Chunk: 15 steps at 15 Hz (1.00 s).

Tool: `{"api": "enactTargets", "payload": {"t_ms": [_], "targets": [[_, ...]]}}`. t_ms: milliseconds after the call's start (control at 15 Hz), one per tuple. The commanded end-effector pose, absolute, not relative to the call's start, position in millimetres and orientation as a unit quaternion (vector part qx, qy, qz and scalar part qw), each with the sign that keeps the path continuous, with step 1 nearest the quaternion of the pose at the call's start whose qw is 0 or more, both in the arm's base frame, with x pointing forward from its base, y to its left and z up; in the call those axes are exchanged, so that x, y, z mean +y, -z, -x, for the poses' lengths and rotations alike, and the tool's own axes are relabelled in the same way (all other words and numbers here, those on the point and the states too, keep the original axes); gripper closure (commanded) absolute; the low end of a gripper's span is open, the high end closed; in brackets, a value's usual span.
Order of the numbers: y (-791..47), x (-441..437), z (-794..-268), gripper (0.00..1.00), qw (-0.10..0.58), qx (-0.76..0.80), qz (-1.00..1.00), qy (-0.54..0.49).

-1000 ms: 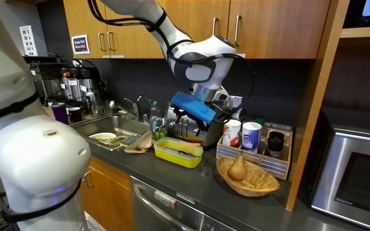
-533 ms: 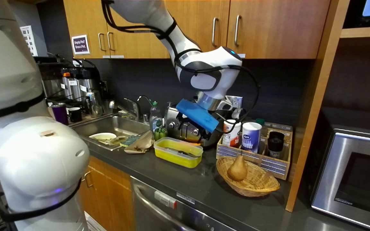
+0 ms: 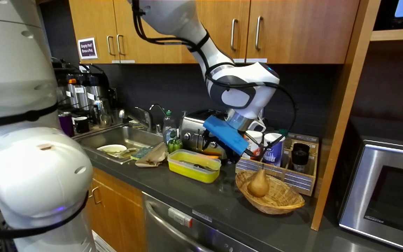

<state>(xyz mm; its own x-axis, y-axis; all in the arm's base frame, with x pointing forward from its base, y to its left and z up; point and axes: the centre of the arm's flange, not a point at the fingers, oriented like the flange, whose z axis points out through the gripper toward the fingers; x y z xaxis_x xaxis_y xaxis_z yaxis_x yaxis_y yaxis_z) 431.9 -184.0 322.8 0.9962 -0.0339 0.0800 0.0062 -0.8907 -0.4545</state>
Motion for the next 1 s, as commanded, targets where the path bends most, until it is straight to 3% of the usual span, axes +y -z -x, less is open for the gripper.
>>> {"api": "enactTargets", "payload": {"t_ms": [0, 933], "targets": [[-316, -196, -445, 0.00, 0.255, 0.017, 0.966, 0.039], [-302, -202, -462, 0.00, 0.302, 0.122, 0.944, -0.042]]}}
